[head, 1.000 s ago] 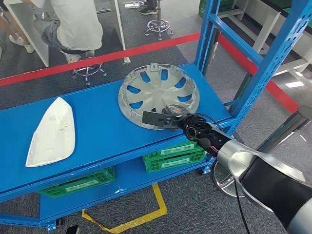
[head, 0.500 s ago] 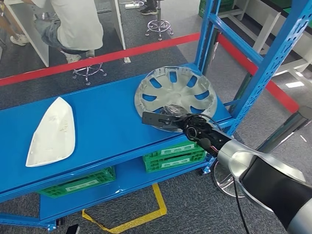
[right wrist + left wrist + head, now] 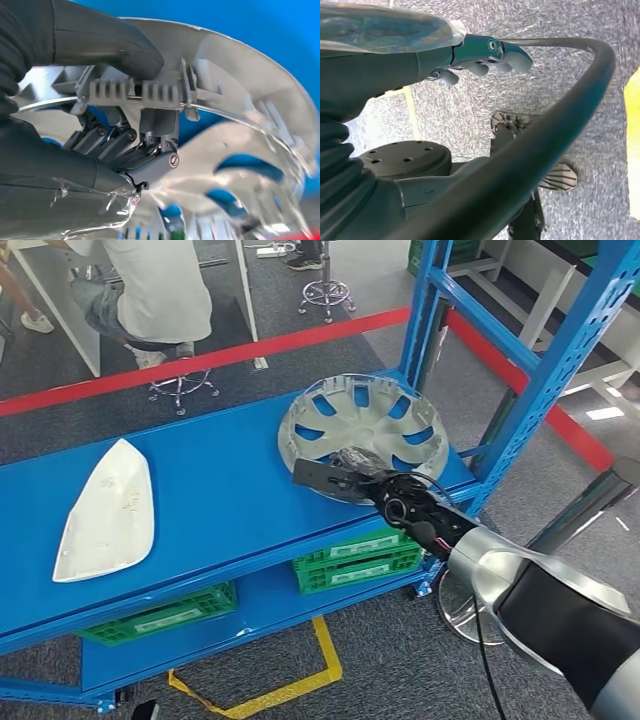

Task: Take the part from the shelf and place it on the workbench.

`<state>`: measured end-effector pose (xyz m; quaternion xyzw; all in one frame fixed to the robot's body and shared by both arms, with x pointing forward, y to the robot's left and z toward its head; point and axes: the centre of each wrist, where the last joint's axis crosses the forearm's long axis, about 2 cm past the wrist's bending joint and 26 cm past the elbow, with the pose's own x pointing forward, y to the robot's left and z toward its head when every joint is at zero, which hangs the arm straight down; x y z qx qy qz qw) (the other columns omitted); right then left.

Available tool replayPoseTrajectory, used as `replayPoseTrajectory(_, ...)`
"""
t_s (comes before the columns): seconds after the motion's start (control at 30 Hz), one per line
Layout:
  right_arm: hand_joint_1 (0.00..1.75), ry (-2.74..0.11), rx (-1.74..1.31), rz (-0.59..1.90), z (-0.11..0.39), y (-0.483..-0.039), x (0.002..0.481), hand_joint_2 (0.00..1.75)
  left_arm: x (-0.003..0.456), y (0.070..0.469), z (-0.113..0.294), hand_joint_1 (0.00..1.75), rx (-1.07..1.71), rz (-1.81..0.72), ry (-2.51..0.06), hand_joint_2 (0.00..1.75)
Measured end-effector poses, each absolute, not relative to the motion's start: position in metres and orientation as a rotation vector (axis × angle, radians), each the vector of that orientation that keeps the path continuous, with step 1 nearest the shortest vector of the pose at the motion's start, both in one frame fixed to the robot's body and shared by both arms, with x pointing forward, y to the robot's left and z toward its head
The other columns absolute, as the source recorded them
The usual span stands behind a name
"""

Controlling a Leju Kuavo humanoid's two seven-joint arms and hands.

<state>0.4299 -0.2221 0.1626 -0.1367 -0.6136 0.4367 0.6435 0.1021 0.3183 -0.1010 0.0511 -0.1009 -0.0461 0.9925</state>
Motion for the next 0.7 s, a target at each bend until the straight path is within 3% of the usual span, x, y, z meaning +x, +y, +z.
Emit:
replayPoseTrajectory(0.23,1.75,-1.718,-0.138,0.708,0.182,-0.211,0.427,1.75,0.102,0.319,-0.101,0.0,0.126,-0.065,-0.206,1.75)
replayPoseTrajectory(0.7,1.75,-2.117,0.13,0.419,0.248,-0.186,0.398,1.75,0.094,0.32,-0.103,0.0,0.135,-0.042,-0.206,1.75)
